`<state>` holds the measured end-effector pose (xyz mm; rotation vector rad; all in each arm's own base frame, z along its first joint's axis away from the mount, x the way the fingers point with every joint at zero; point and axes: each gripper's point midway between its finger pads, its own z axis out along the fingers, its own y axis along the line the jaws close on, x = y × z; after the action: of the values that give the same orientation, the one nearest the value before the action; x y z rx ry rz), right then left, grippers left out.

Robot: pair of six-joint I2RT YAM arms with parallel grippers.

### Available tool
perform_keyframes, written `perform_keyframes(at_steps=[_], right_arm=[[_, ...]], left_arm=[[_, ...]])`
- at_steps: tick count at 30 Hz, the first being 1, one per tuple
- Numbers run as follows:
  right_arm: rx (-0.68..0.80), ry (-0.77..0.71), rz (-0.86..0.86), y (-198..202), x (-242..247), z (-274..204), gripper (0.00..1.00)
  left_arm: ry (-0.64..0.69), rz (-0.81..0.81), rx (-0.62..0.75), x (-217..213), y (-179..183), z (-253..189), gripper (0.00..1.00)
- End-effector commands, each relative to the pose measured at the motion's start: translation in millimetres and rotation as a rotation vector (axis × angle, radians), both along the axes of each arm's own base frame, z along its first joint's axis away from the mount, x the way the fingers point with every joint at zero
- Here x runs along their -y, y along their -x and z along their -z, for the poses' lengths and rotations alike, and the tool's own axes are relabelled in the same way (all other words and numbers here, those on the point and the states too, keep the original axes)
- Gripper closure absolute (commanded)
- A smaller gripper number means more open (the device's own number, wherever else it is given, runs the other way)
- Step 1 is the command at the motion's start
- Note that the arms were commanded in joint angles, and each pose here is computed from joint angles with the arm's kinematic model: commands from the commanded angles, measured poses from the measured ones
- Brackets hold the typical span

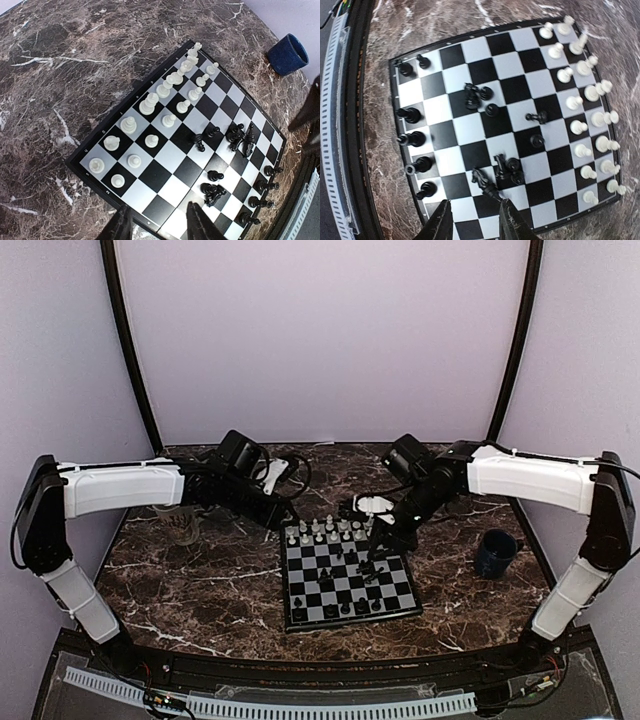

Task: Set up the chess pieces on the board
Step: Pick up the pawn from the chessboard.

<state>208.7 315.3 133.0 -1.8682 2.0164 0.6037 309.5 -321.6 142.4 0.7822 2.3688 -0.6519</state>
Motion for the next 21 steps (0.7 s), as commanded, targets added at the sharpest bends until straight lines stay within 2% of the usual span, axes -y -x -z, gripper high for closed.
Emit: perform_keyframes(at_steps=[1,8,15,21], right_arm=[[-0.010,-0.007,0.168,-32.8,14.1,5.3,0.66],[0.021,0.056,0.211,-55.3,18.8,27.1,0.65],[-0.083,0.064,0.167,-49.1,5.3,49.4,0.65],[-0.065,0.091,0.163,-51.2,2.8,57.6,0.65]], left_arm=[[-0.009,0.071,-0.018,6.8,9.5,-3.1,0.61],[0.020,0.056,-0.013,14.2,8.9,-5.9,0.61],[0.040,0.044,-0.020,15.0,12.6,-5.2,0.61],[0.028,0.039,-0.026,13.0,12.7,-1.4,0.61]])
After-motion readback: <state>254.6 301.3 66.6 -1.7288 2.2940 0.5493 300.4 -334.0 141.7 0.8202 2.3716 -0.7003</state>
